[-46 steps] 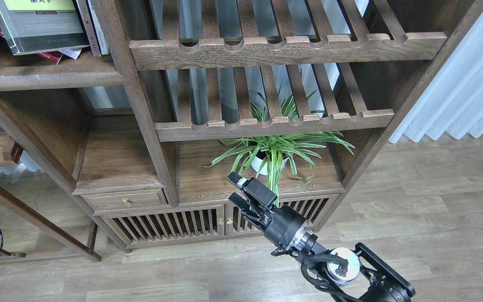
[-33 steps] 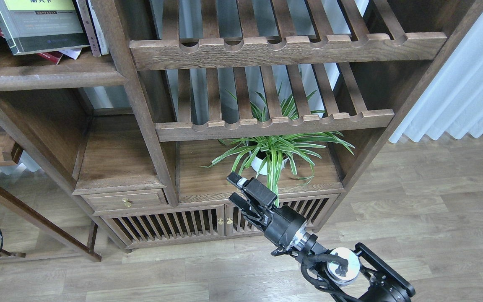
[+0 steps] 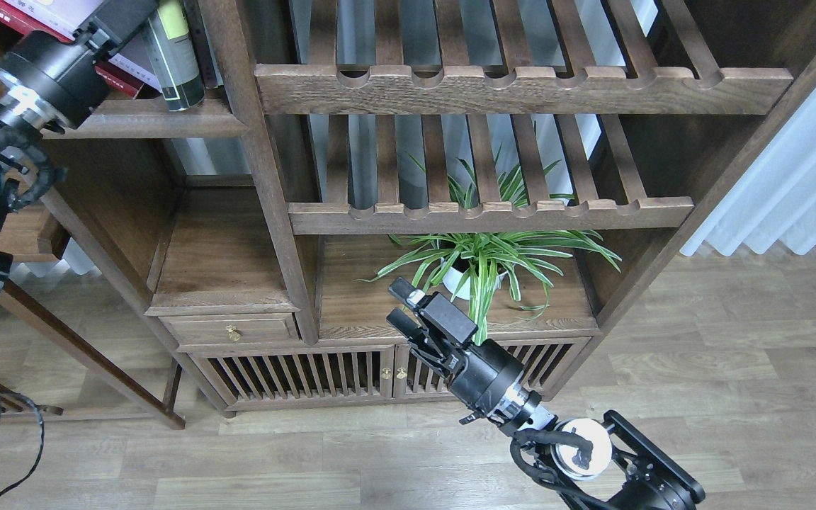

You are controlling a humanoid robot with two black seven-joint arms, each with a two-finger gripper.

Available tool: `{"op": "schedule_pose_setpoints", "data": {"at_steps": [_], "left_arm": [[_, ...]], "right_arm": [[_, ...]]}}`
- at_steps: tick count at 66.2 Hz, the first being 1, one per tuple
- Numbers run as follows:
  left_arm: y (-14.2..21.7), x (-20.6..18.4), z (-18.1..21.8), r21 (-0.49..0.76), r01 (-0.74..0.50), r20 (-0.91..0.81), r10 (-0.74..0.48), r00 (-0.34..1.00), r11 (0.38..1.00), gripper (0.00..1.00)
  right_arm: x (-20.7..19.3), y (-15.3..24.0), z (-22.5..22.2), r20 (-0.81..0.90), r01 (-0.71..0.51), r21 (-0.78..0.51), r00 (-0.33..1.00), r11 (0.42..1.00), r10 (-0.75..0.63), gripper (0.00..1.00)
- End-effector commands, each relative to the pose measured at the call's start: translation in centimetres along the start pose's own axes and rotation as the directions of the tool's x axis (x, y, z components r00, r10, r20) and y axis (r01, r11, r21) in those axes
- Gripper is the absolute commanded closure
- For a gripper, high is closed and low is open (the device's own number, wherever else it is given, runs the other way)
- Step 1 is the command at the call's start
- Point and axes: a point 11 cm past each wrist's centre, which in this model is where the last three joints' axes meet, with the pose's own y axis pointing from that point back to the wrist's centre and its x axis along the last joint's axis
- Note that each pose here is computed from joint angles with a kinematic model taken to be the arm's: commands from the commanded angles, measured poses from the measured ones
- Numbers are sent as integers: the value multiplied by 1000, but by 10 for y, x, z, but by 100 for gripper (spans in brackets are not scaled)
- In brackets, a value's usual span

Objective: Organize books on shelf
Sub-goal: 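Release the grey book and withdraw the left gripper from the shelf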

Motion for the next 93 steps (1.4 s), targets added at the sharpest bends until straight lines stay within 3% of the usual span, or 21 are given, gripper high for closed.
{"op": "schedule_pose_setpoints", "data": {"at_steps": [1,39,65,93], "left_arm": [[-7,-11,11,-29,32,7,-32,999,999,0],[-15,-22,30,-34,54,45,-52,998,998,0],[19,9,67,-53,-54,112,60,992,997,0],[29,24,78,-66,-105,116,112,987,992,0]], "right_arm": [[-4,-5,-3,-11,8,-5,1000,1000,-8,2],[-5,-5,-6,-15,11,2,1000,1000,-11,2],[-5,-5,-6,-14,13,3,1000,1000,-13,2],[-5,-5,-6,-14,13,1,1000,1000,-13,2]]}}
